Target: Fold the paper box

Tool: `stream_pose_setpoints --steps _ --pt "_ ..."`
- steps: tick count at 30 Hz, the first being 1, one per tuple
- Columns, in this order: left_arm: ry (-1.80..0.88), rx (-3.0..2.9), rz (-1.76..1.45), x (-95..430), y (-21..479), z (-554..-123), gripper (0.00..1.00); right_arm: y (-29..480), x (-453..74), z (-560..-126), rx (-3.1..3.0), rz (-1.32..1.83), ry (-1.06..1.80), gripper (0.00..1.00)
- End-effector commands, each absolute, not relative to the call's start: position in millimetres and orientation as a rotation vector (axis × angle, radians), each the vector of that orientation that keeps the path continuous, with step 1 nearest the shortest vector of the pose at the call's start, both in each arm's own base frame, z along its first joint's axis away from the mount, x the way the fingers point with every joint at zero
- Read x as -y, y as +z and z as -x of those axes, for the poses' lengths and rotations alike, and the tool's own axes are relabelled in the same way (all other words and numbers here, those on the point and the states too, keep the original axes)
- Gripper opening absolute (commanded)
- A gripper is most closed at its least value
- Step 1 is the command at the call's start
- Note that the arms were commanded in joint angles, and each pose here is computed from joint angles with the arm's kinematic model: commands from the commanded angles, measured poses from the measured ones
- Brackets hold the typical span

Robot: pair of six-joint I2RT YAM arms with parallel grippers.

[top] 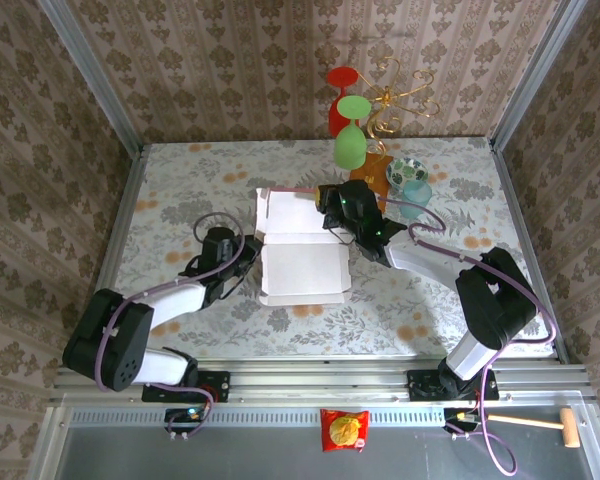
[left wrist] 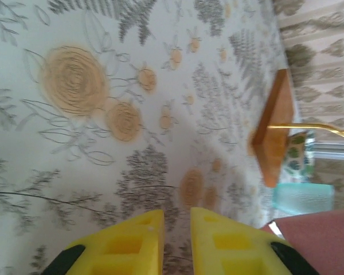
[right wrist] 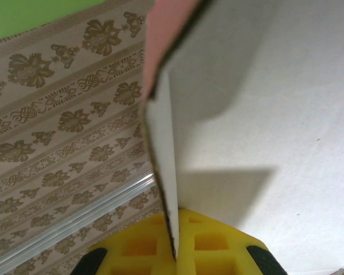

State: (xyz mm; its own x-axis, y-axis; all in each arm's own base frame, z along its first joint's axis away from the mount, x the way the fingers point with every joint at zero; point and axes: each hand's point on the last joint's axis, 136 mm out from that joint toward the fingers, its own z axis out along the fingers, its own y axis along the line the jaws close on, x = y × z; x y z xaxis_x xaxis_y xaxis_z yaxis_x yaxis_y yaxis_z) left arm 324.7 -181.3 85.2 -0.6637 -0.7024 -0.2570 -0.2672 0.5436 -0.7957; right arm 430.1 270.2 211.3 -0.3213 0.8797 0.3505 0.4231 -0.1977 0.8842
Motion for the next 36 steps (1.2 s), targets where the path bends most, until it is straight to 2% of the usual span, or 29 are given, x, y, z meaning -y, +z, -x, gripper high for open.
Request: stream_pose_setpoints --steps 1,5,9,15,19,23,28,36 --pt "-0.876 -2.331 0.687 174 67 -312 0.27 203 -277 -432 -1.699 -1.428 1.518 0.0" --pt "-0.835 -2.336 0.703 151 77 -301 0.41 210 -279 -442 -1.679 -1.255 1.543 0.0" --pt "-0.803 -2.344 0.711 132 91 -277 0.45 201 -283 -443 -1.692 -1.194 1.572 0.0" --pt "-0.817 -2.284 0.751 101 115 -259 0.41 196 -293 -445 -1.72 -1.104 1.609 0.0" --pt "-0.873 -2.262 0.685 91 126 -270 0.29 180 -295 -442 -1.804 -1.081 1.571 0.0" --pt "-0.894 -2.323 0.471 98 130 -288 0.25 162 -294 -441 -1.847 -1.076 1.556 0.0" --pt "-0.827 -2.354 0.064 114 128 -301 0.27 158 -294 -441 -1.895 -1.051 1.542 0.0" --pt "-0.773 -2.274 -0.307 137 121 -318 0.32 150 -294 -437 -2.008 -0.998 1.511 0.0"
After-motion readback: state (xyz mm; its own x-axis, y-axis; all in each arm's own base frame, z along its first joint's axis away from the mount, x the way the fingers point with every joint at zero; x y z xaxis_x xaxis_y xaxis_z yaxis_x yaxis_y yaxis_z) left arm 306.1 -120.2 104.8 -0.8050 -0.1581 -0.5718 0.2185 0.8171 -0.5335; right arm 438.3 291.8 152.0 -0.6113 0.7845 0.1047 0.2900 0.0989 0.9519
